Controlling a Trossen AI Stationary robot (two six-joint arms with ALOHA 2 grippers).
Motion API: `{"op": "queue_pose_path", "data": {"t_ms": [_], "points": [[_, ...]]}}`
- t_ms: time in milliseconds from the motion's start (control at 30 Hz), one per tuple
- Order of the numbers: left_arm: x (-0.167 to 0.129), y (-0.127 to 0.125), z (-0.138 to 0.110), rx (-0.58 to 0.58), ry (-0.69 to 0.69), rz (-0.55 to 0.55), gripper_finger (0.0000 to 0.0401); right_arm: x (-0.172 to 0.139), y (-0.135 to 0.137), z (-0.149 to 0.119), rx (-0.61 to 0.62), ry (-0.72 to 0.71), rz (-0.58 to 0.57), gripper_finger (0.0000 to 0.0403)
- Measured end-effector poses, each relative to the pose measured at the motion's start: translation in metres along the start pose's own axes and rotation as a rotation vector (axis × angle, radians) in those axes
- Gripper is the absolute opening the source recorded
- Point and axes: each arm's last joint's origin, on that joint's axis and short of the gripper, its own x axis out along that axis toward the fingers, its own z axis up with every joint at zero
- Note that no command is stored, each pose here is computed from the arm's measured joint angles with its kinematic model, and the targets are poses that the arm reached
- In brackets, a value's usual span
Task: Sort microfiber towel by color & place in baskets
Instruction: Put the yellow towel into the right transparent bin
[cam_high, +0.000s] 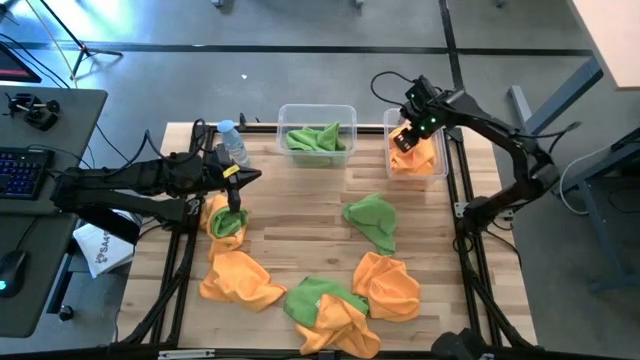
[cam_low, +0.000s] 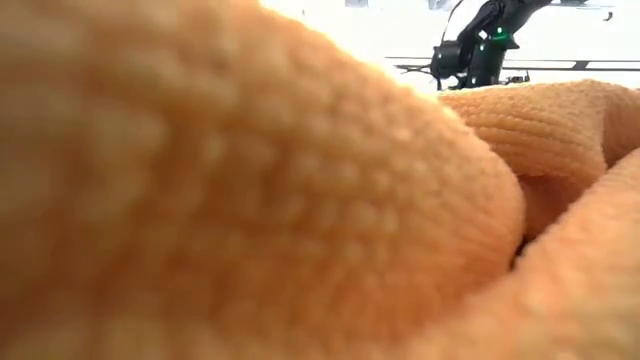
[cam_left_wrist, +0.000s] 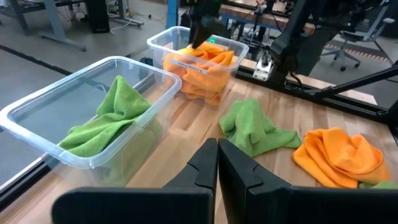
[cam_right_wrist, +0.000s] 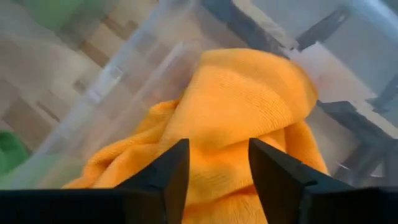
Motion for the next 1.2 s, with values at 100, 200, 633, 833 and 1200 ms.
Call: {"op": "queue_pose_path", "data": {"t_ms": [100,200,633,833,1200], "points": [[0.0,0.0,-0.001,0.004,0.01,0.004,0.0,-0.02,0.0,0.004,0.023,-0.039,-0.001,0.0176],[0.0,0.0,-0.002,0.007,0.018,0.006,0.0,-0.041,0.001,0.004,0.043,-0.1,0.0,0.0169],[0.0,0.001,-0.006,0.024,0.068,-0.012,0.0,-0.097,0.064,-0.04,0.08,-0.289,0.099,0.002],[0.0,-0.001,-0.007,0.086,0.083,-0.086,0.0,-0.107,0.12,-0.063,0.045,-0.406,0.159,0.0005],[-0.001,-0.003,-0.011,0.132,0.131,-0.159,0.0,-0.118,0.19,-0.105,0.049,-0.474,0.279,0.0001]]}}
